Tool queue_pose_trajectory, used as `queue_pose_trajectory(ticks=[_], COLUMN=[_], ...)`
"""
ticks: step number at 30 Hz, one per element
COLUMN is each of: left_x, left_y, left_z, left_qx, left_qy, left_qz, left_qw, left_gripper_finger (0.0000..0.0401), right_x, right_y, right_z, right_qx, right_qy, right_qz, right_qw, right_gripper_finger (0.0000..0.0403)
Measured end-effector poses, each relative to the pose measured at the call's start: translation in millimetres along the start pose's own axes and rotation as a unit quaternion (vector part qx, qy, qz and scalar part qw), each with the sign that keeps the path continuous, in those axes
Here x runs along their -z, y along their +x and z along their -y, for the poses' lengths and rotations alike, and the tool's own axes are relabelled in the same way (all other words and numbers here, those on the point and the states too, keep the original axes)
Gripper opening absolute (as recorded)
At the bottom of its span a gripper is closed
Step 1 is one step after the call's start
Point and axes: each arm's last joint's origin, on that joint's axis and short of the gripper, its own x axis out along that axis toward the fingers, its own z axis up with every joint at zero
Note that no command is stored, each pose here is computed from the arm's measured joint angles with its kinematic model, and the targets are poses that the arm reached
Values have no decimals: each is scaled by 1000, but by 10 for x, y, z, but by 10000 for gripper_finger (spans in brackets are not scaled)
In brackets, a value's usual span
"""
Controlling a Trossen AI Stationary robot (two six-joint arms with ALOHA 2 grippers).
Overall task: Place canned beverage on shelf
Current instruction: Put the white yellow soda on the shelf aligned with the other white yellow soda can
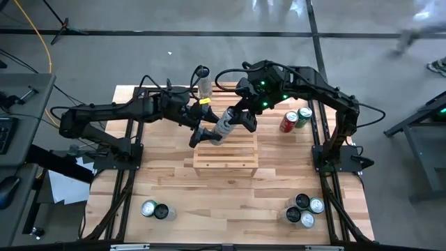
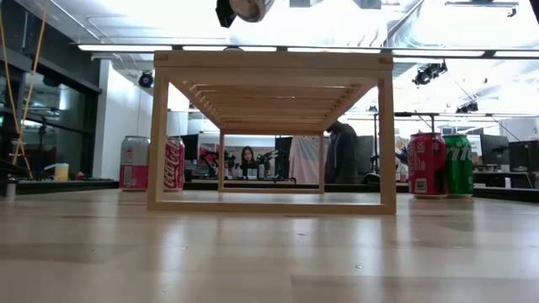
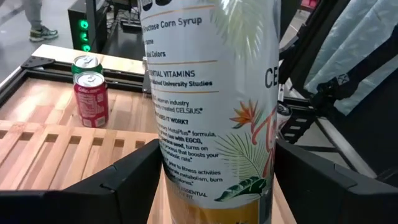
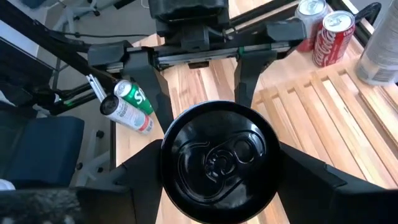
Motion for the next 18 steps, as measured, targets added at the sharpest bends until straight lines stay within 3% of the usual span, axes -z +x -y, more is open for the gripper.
queue_pose_trajectory(ticks=[4,8,12,18], left_x=[-7,-10,-13,-18], left_y=[1,1,-8,-113], left_z=[-4,-5,-6,-47], left_qx=[-5,-10,-12,-29], left_qy=[-6,-10,-9,-21], left_qz=[4,6,7,7], left_qw=[1000,1000,1000,999], left_gripper_finger=[271,222,219,219], right_x=[-17,-20,-21,-88], right_y=[0,0,0,-36], right_z=[-3,-2,-2,-2], right_qx=[0,1,1,11], right_qy=[-4,-7,-7,-5], right_qz=[9,11,11,49], right_qw=[1000,1000,1000,999], right_gripper_finger=[239,239,239,304])
